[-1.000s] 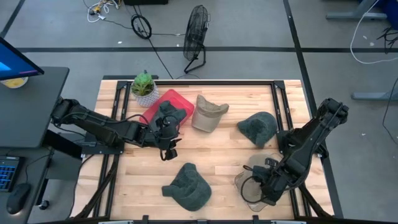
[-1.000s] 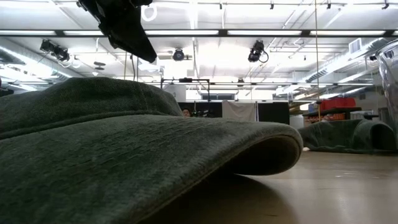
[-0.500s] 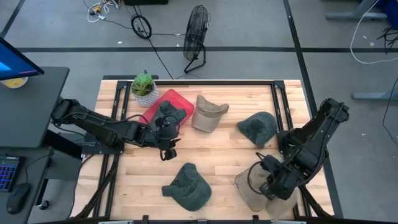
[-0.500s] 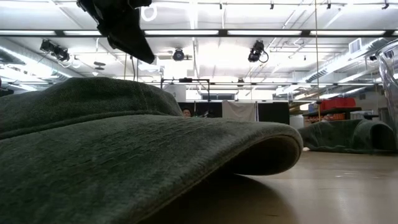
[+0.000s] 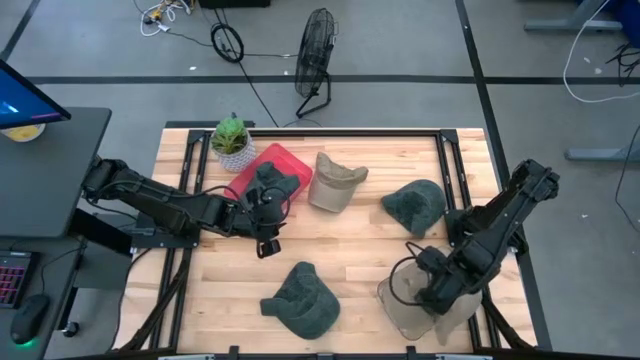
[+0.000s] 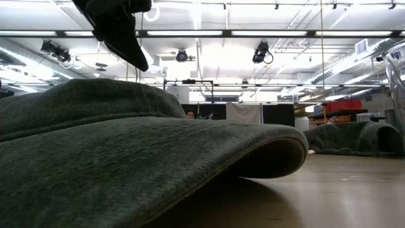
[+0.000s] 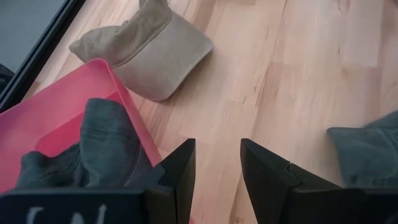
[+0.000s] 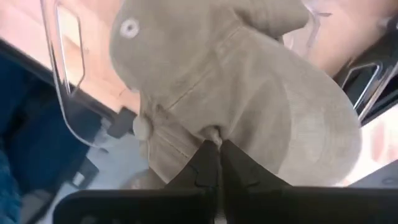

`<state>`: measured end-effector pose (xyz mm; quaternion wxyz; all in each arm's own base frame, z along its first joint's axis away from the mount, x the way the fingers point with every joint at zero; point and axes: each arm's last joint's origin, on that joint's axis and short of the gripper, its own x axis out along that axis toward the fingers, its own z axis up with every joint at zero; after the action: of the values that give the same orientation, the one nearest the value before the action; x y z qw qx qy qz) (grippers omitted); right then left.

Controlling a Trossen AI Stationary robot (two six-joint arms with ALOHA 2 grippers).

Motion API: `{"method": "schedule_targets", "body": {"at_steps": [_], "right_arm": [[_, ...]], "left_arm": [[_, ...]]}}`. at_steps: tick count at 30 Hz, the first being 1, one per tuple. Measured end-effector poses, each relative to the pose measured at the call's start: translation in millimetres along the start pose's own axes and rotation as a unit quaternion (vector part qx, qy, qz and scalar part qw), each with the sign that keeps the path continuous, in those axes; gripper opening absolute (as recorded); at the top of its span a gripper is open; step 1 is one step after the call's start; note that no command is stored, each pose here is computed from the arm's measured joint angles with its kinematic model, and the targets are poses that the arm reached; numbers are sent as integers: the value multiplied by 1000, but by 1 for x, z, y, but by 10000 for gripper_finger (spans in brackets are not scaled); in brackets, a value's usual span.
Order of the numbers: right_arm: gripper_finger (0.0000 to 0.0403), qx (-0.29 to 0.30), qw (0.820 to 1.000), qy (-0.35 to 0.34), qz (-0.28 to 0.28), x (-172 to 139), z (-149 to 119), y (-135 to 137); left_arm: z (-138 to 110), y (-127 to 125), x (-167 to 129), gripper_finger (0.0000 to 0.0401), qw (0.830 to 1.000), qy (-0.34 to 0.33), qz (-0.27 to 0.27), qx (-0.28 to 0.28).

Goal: Pick & Place hat
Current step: Put the bottom gray cap into the transparent bin

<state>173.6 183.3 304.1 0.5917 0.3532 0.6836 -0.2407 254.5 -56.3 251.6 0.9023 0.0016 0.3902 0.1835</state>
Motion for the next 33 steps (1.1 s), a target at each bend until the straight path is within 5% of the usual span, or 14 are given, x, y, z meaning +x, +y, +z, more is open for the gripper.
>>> {"method": "schedule_targets", "body": {"at_steps": [5, 14, 23, 33], "right_arm": [[7, -80, 997, -2, 6, -2, 7, 0], [6, -140, 989, -43, -9, -3, 15, -2], [8, -163, 984, -71, -22, 3, 16, 4], [37, -201, 974, -53, -95, 43, 17, 27]], "left_arm": [[0, 0, 0, 131, 1000, -1, 0, -1], [1, 0, 0, 131, 1000, -3, -1, -2], [1, 0, 0, 131, 1000, -3, -1, -2], [1, 0, 0, 131, 1000, -2, -1, -2]]}}
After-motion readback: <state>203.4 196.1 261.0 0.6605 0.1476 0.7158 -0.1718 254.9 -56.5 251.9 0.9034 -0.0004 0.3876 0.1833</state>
